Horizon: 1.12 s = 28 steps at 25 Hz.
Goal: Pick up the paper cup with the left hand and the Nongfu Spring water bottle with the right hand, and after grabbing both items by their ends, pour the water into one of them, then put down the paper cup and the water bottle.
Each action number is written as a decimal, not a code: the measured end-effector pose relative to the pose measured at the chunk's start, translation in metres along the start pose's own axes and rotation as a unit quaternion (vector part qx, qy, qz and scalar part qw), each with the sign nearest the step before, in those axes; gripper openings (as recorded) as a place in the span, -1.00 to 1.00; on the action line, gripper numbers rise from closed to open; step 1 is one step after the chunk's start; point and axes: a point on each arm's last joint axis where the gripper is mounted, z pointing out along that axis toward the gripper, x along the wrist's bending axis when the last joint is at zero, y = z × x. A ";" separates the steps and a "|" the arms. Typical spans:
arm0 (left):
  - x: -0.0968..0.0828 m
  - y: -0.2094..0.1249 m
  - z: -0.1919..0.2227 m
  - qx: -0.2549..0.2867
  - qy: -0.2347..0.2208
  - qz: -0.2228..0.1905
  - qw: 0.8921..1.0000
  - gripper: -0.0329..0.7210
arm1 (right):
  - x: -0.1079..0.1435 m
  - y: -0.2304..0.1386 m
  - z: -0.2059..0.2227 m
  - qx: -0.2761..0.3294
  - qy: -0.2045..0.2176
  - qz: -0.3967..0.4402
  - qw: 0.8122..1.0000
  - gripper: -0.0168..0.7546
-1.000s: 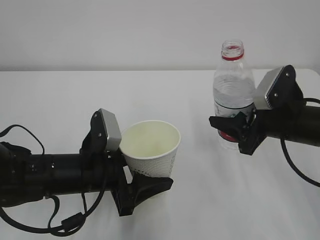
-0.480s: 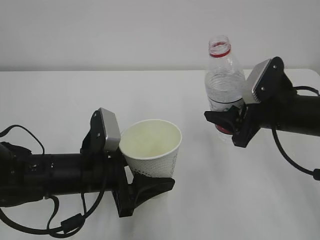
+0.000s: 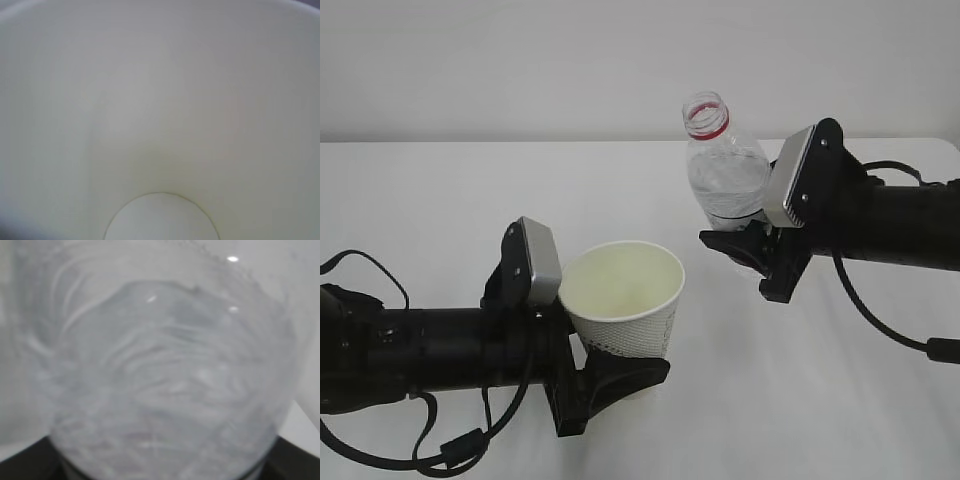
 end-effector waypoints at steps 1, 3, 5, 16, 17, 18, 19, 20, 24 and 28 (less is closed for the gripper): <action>0.000 0.000 0.000 0.000 0.000 0.000 1.000 0.53 | 0.000 0.000 0.000 0.000 0.001 -0.003 1.000 0.32; 0.000 0.000 0.000 0.000 0.000 0.000 1.000 0.53 | 0.000 0.000 0.000 0.000 0.001 -0.012 1.000 0.32; 0.000 0.000 0.000 0.000 0.000 0.000 1.000 0.53 | 0.000 0.000 0.000 0.000 0.001 -0.023 1.000 0.32; -0.001 0.000 0.000 0.002 -0.007 0.004 1.000 0.53 | 0.006 0.006 0.007 0.007 -0.004 -0.077 0.997 0.32; -0.002 0.000 0.000 0.003 -0.008 0.005 1.000 0.53 | 0.007 0.006 0.007 0.007 -0.004 -0.082 0.997 0.32; -0.002 -0.001 0.000 0.003 -0.009 0.005 1.000 0.53 | 0.007 0.007 0.008 0.007 -0.004 -0.088 0.996 0.32; -0.002 -0.001 0.000 0.003 -0.010 0.006 1.000 0.53 | 0.007 0.007 0.008 0.007 -0.005 -0.094 0.996 0.32; -0.002 -0.001 0.000 0.003 -0.010 0.006 1.000 0.53 | 0.007 0.007 0.008 0.006 -0.005 -0.101 0.995 0.32; -0.002 0.000 0.000 0.002 -0.012 0.006 1.000 0.53 | 0.006 0.008 0.008 0.007 -0.012 -0.113 0.994 0.32; -0.003 0.001 0.000 -0.007 -0.015 0.006 1.000 0.53 | 0.006 0.008 0.008 0.008 -0.016 -0.132 0.991 0.32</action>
